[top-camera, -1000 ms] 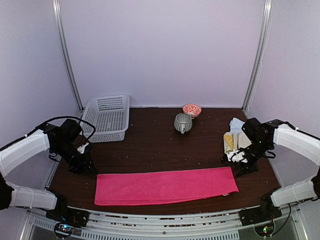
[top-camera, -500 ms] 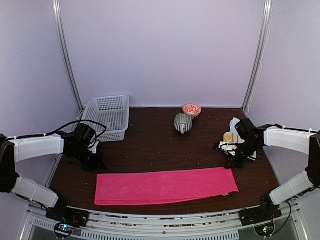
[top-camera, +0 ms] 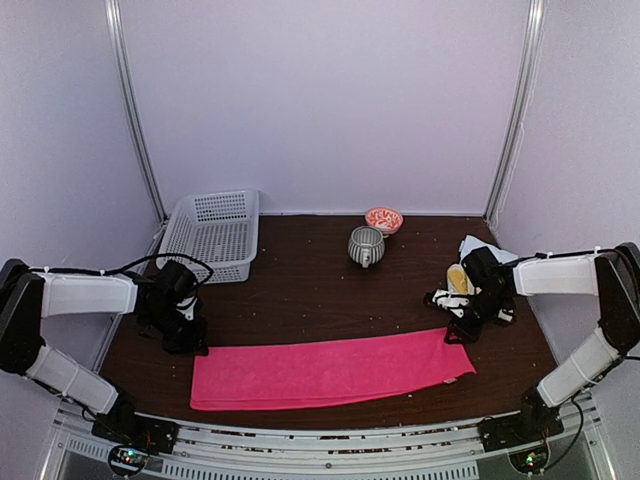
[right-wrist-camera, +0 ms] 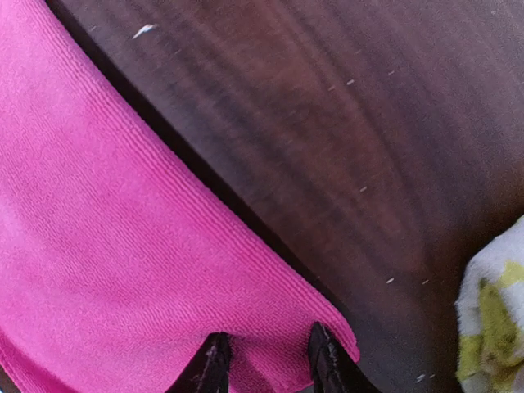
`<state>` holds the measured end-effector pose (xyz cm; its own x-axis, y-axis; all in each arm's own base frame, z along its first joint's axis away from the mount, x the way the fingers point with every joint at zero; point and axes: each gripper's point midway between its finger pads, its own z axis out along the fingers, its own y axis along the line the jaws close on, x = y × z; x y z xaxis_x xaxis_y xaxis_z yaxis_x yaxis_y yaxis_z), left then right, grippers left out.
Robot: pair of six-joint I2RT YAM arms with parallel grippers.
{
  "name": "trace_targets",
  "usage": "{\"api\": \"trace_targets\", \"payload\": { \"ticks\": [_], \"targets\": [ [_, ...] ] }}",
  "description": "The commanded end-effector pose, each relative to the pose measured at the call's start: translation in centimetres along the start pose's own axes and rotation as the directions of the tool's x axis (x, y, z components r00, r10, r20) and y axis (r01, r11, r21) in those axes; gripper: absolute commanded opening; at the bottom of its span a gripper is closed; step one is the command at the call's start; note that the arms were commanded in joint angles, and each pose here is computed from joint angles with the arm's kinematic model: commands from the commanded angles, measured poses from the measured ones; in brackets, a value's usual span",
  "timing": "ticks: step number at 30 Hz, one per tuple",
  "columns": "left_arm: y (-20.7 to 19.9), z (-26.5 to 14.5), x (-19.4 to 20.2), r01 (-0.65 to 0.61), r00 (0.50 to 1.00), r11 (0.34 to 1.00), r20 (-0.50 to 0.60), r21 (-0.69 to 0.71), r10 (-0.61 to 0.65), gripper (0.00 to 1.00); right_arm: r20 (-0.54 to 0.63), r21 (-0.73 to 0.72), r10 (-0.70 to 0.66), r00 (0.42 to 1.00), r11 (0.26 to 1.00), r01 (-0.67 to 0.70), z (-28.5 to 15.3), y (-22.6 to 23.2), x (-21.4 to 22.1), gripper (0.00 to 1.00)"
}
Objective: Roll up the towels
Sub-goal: Adjust the towel at the center of the board.
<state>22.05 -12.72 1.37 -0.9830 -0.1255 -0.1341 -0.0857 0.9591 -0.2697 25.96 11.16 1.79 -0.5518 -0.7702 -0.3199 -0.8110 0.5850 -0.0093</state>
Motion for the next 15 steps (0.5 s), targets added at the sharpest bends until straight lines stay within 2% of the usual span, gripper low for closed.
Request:
{"api": "trace_targets", "payload": {
  "ticks": [1,9,11,13,15],
  "targets": [
    [1.8,0.5,-2.2,0.054,0.994,0.992,0.102,-0.111,-0.042,0.0,0.027,0.178,0.054,0.998,0.982,-0.058,0.4,-4.6,-2.2,0.36],
    [2.3,-1.8,-5.7,0.107,0.962,0.981,0.268,-0.162,-0.061,0.0,0.121,0.168,0.028,0.992,0.985,-0.048,-0.8,-6.1,-6.6,0.38],
    [2.3,-2.8,-6.2,0.12,0.95,0.979,0.305,-0.163,-0.066,0.0,0.149,0.152,0.02,0.989,0.987,-0.043,-1.5,-6.0,-7.6,0.42],
    [1.7,-3.9,-6.8,0.115,0.938,0.984,0.34,-0.138,-0.062,0.0,0.182,0.155,0.022,0.983,0.987,-0.051,-2.6,-6.3,-8.8,0.45],
    [-0.1,-5.3,-7.8,0.062,0.926,0.996,0.376,-0.068,-0.032,0.0,0.229,0.169,0.074,0.971,0.979,-0.114,-4.4,-7.0,-10.2,0.48]
  ]
}}
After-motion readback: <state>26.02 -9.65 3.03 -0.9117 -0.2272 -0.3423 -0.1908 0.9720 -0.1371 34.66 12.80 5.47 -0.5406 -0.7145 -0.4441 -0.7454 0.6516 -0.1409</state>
